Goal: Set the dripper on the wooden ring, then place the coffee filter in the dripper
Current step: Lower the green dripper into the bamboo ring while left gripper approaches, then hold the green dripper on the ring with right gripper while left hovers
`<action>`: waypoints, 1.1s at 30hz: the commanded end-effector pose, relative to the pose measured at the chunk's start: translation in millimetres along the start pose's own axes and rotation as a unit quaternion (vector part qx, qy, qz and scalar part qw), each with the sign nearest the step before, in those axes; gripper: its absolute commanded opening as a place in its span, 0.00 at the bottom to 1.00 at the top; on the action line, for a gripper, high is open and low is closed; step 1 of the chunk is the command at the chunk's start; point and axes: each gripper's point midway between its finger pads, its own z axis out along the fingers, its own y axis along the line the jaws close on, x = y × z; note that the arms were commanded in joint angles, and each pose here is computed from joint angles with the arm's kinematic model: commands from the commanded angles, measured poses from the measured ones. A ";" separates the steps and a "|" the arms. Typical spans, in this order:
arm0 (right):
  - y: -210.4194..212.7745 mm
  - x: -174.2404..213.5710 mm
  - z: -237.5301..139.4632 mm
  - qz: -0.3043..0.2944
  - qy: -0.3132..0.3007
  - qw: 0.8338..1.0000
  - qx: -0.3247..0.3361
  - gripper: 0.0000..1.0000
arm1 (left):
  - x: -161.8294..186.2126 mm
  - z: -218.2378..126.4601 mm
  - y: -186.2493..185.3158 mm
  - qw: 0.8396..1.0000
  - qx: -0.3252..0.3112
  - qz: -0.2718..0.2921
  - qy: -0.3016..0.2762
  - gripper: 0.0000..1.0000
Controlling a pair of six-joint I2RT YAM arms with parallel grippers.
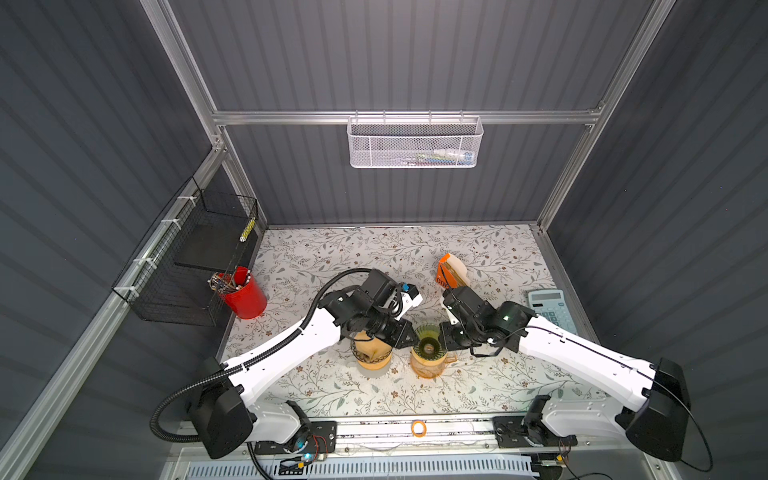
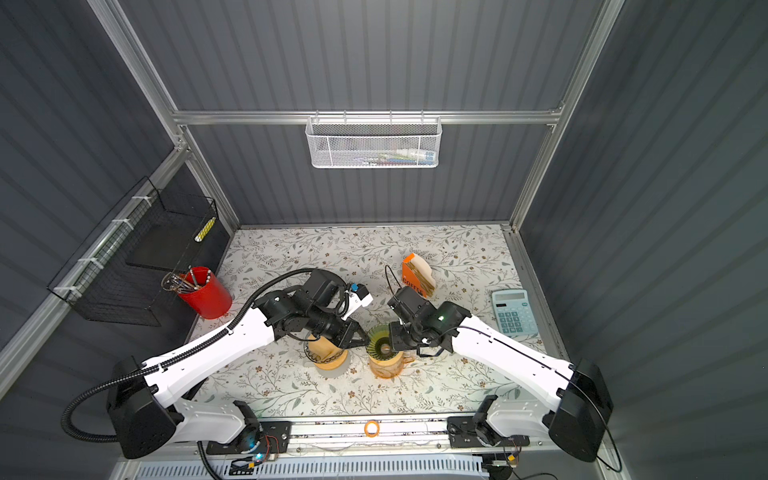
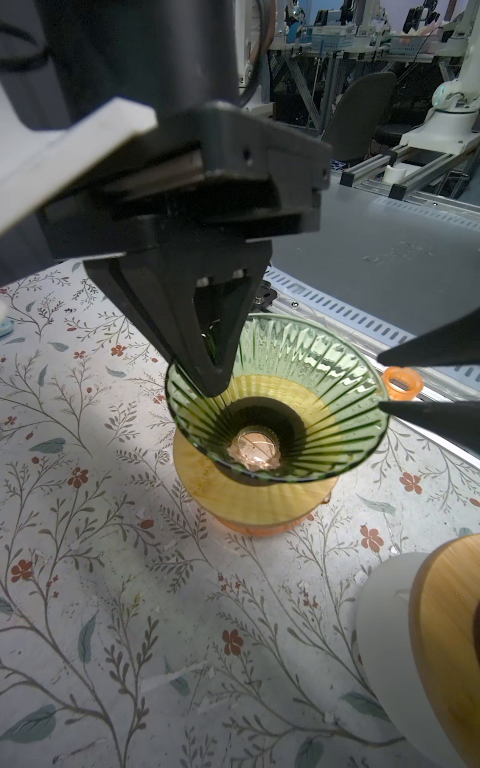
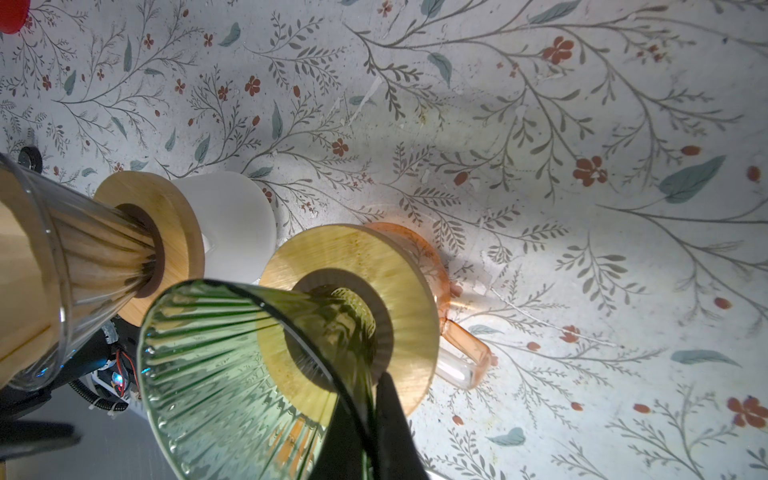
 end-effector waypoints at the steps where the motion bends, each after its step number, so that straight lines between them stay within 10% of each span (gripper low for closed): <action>1: -19.4 18.1 11.7 0.003 0.036 0.999 0.039 0.00 | -1.5 4.2 5.9 1.000 -0.013 0.006 0.001 0.17; 33: -33.3 28.8 23.8 0.005 0.071 0.995 0.070 0.00 | 4.8 31.1 32.4 0.999 -0.041 -0.020 0.016 0.15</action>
